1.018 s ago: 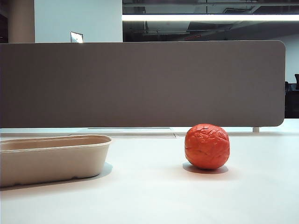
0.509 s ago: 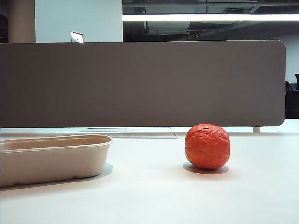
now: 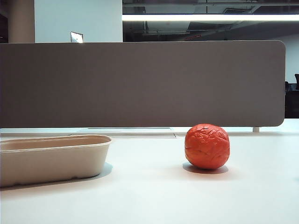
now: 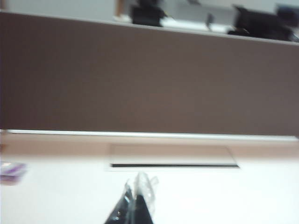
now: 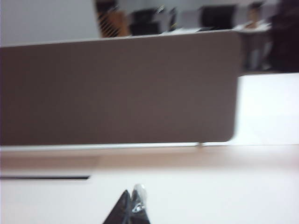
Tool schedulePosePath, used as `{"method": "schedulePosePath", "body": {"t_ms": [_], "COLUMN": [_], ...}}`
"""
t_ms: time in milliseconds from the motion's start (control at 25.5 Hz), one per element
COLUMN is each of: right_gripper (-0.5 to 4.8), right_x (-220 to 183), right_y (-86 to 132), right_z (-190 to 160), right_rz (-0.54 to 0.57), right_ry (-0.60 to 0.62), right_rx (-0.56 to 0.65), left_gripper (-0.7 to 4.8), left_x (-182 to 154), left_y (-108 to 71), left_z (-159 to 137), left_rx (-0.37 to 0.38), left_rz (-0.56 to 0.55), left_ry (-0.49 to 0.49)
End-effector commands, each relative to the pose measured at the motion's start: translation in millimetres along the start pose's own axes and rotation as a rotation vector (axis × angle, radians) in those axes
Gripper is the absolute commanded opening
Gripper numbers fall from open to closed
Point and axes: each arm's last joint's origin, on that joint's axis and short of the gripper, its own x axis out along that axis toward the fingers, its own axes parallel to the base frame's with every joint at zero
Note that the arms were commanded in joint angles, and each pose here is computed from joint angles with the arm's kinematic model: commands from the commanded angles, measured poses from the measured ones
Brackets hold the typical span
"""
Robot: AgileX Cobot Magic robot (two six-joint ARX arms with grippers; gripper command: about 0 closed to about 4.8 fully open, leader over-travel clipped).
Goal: Pick up the orange and place it into the paper lunchbox.
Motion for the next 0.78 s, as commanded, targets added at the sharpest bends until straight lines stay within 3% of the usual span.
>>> {"method": "schedulePosePath", "body": {"t_ms": [39, 157, 274, 470, 627, 783], "right_gripper": [-0.06, -0.06, -0.06, -0.06, -0.06, -0.06], "right_x": [20.3, 44.9, 68.1, 76.7, 72.7, 65.6], "right_y": [4.9, 16.4, 44.8, 76.2, 82.4, 79.9], "right_z": [18.8, 30.4, 24.4, 5.3, -8.9, -21.7], "right_rz": [0.114, 0.188, 0.327, 0.467, 0.516, 0.537], "right_ry": [0.031, 0.122, 0.222, 0.331, 0.471, 0.623], "right_rx": [0.002, 0.009, -0.009, -0.043, -0.051, -0.062], "left_gripper": [-0.06, -0.06, -0.06, -0.05, -0.06, -0.06], "left_x": [8.0, 15.3, 19.4, 17.4, 7.8, -3.1], "left_y": [-4.0, -14.0, -30.4, -45.4, -52.3, -51.1], "left_z": [16.6, 29.7, 28.4, 16.5, 16.5, 36.9], "left_rx": [-0.003, -0.002, 0.005, 0.035, 0.055, 0.052], "left_rz": [-0.067, -0.132, -0.241, -0.276, -0.333, -0.336], "left_ry": [0.059, 0.118, 0.194, 0.310, 0.400, 0.375]}}
